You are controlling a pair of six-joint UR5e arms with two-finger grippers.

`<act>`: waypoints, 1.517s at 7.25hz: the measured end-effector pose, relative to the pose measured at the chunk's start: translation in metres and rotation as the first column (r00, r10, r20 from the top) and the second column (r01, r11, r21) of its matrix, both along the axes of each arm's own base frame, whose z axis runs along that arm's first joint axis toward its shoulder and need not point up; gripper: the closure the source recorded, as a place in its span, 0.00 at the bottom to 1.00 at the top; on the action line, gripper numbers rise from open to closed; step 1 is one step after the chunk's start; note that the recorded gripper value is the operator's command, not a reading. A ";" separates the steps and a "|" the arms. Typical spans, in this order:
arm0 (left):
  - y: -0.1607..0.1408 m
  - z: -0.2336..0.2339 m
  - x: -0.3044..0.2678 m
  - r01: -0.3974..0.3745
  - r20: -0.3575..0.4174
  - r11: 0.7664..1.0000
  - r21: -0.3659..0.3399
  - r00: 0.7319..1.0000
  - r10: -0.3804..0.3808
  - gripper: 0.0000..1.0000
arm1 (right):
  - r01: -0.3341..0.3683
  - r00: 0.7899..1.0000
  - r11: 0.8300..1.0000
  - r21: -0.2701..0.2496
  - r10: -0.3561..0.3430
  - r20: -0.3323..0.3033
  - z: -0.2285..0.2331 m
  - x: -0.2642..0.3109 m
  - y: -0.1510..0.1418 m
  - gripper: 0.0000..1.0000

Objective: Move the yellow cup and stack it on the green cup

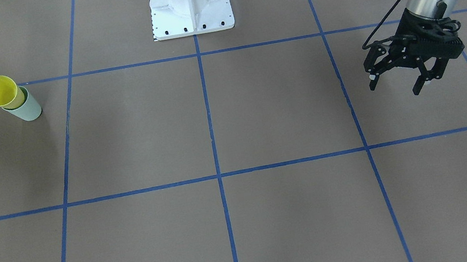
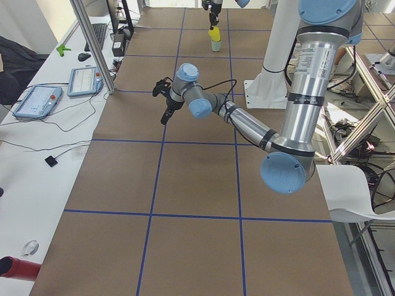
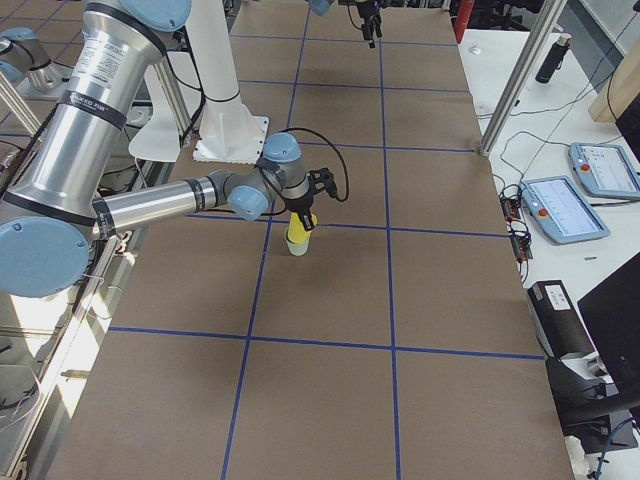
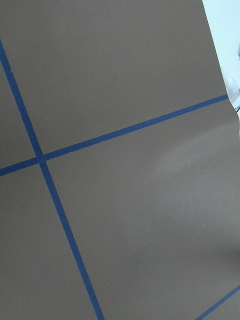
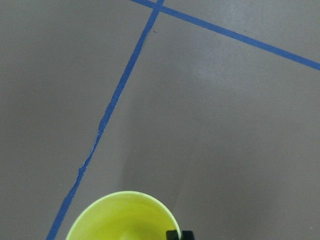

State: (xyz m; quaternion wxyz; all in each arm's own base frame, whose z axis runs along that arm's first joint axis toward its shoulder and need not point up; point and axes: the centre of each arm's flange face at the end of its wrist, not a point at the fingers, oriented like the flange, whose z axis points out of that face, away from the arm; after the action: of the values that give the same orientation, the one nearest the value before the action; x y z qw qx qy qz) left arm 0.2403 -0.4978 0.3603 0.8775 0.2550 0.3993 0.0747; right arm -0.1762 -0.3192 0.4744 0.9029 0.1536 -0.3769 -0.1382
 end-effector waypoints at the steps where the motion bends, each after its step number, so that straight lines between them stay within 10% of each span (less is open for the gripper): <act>1: 0.000 0.000 0.000 0.000 0.000 1.000 0.000 1.000 0.000 0.00 | 0.002 1.000 1.000 -0.001 -0.002 -0.001 0.001 0.000 0.000 0.01; 6: -0.020 0.015 -0.034 0.031 0.064 1.000 -0.006 0.998 -0.031 0.00 | -0.006 1.000 0.999 -0.031 0.006 -0.028 0.018 0.001 -0.001 0.01; 9: -0.061 0.065 -0.152 -0.068 0.285 0.995 -0.074 0.955 0.086 0.00 | -0.057 0.996 0.995 -0.084 0.051 -0.077 0.064 0.007 -0.028 0.01; 11: -0.075 0.133 -0.227 -0.127 0.267 0.978 -0.166 0.949 0.168 0.00 | -0.078 0.995 0.987 -0.143 0.069 -0.072 0.083 0.031 -0.068 0.01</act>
State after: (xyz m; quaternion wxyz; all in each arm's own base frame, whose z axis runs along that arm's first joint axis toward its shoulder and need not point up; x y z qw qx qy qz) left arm 0.0136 -0.5732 0.4934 0.9333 0.1462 0.2938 0.1460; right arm -0.1453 -0.3874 0.5576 0.9283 0.0961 -0.3498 -0.0818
